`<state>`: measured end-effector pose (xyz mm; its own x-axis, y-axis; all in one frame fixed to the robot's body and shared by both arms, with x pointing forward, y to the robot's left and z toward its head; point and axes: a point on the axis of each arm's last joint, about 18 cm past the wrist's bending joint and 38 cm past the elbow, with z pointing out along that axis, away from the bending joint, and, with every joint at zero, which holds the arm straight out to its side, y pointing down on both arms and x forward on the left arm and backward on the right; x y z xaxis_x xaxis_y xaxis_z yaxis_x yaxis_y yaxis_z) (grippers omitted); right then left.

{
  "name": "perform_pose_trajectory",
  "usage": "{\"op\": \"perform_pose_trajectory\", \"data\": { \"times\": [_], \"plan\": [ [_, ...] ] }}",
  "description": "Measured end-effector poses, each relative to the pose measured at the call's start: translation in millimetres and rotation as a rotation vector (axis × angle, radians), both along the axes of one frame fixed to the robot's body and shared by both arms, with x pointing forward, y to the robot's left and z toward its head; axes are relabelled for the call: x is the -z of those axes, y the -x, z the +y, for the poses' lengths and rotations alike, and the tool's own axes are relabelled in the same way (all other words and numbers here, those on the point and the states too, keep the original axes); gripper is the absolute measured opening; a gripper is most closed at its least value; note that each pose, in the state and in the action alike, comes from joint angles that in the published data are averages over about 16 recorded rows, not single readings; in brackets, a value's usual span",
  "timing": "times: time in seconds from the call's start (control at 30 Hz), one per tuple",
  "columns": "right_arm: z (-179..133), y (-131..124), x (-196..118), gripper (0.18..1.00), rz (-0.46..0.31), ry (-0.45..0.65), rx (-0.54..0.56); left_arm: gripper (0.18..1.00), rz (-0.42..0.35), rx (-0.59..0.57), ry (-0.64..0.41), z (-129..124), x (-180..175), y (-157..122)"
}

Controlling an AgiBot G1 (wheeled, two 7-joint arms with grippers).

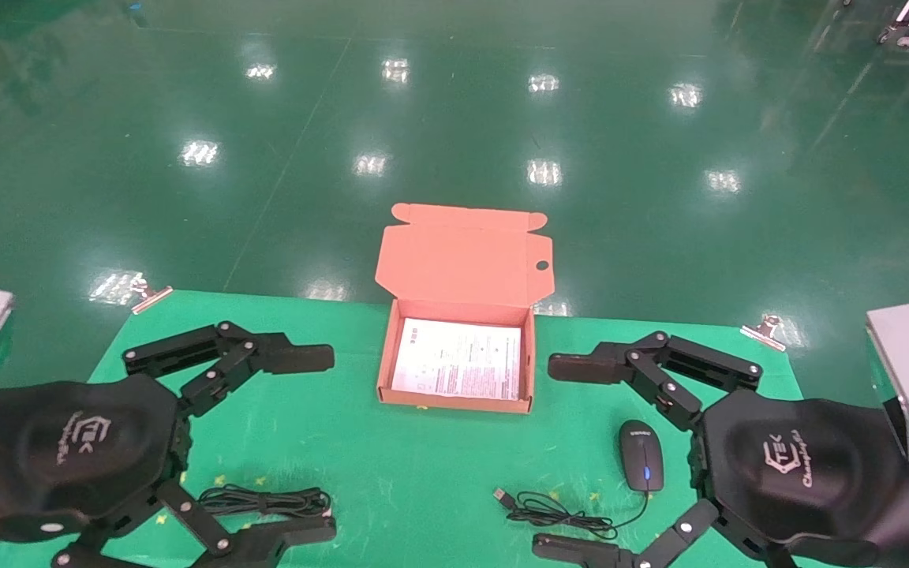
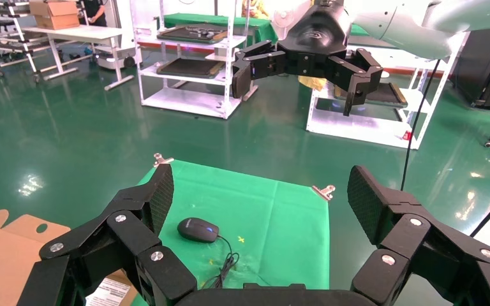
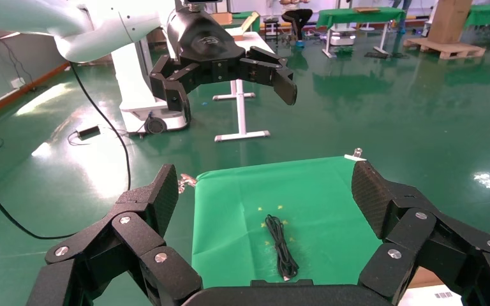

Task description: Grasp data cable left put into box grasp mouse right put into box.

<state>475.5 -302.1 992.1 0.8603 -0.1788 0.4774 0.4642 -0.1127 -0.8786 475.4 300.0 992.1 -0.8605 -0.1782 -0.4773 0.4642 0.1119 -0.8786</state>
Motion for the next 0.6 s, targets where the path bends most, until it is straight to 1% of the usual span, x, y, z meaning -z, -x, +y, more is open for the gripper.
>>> {"op": "perform_pose_trajectory", "data": {
  "times": [0.43,0.6],
  "plan": [
    [-0.1,0.0,0.0,1.001,-0.001,0.002,0.001,1.001,0.000,-0.001,-0.001,-0.5,0.2,-0.6],
    [-0.1,-0.8,1.7,1.001,-0.011,0.033,0.013,1.001,0.002,0.003,-0.019,-3.0,2.0,-1.4]
  ]
}}
